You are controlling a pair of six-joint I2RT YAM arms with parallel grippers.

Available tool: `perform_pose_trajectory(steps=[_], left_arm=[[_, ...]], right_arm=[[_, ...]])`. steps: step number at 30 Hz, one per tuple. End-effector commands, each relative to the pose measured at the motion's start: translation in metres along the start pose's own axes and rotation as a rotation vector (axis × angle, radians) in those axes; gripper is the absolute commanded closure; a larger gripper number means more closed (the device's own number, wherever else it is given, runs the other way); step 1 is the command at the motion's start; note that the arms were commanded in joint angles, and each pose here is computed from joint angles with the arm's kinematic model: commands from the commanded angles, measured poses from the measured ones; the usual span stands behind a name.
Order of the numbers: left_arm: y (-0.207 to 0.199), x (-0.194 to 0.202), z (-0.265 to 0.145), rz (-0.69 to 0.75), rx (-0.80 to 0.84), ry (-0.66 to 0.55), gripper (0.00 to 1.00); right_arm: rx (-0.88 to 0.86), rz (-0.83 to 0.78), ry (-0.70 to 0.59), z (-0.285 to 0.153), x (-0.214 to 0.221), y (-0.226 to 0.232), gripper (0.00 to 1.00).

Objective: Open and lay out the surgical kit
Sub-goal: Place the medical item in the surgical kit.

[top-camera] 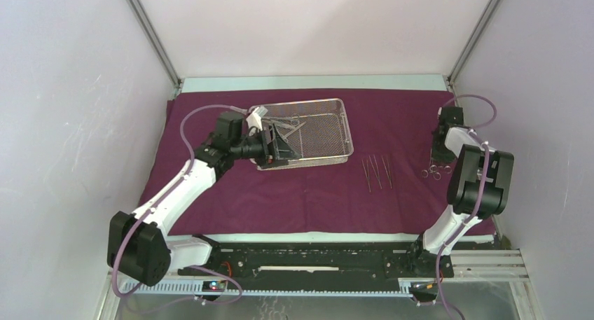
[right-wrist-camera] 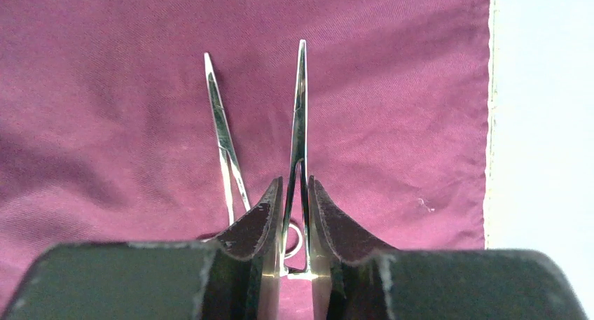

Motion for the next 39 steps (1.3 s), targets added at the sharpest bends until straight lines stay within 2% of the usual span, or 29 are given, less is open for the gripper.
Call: perform_pose_trajectory(steps=[1, 16, 19, 23, 26, 33, 39], left_arm=[[0.001, -0.001, -0.001, 0.0, 0.037, -0.002, 0.24], [0.005, -0.001, 0.001, -0.016, 0.039, 0.005, 0.25], [0.007, -0.002, 0.001, -0.021, 0.036, 0.003, 0.25], [0.007, -0.002, 0.001, -0.027, 0.039, 0.002, 0.25], [0.008, -0.003, 0.001, -0.031, 0.04, 0.001, 0.25], [0.007, -0.004, 0.0, -0.032, 0.046, -0.005, 0.25], [0.006, -0.01, -0.001, -0.032, 0.049, -0.027, 0.25]], right_arm=[[0.002, -0.031, -0.037, -0.008, -0.016, -0.003, 0.82], [0.068, -0.029, 0.031, 0.01, -0.011, -0.022, 0.72], [0.079, -0.017, 0.04, 0.013, -0.01, -0.026, 0.66], [0.094, 0.001, 0.045, 0.014, -0.01, -0.032, 0.5], [0.095, 0.013, 0.039, 0.012, -0.013, -0.033, 0.46], [0.075, 0.053, 0.01, 0.003, -0.021, -0.027, 0.49], [0.066, 0.124, -0.128, -0.047, -0.068, -0.021, 0.47]])
Point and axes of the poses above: each gripper's point midway between its finger pads, its own z axis out along the fingers, its own y axis along the line the jaws close on, x = y × z, the point moved 6 cm from there along -z, back along the fingers, and after that the axes turned 4 degrees about z, right-handed, at the moved point
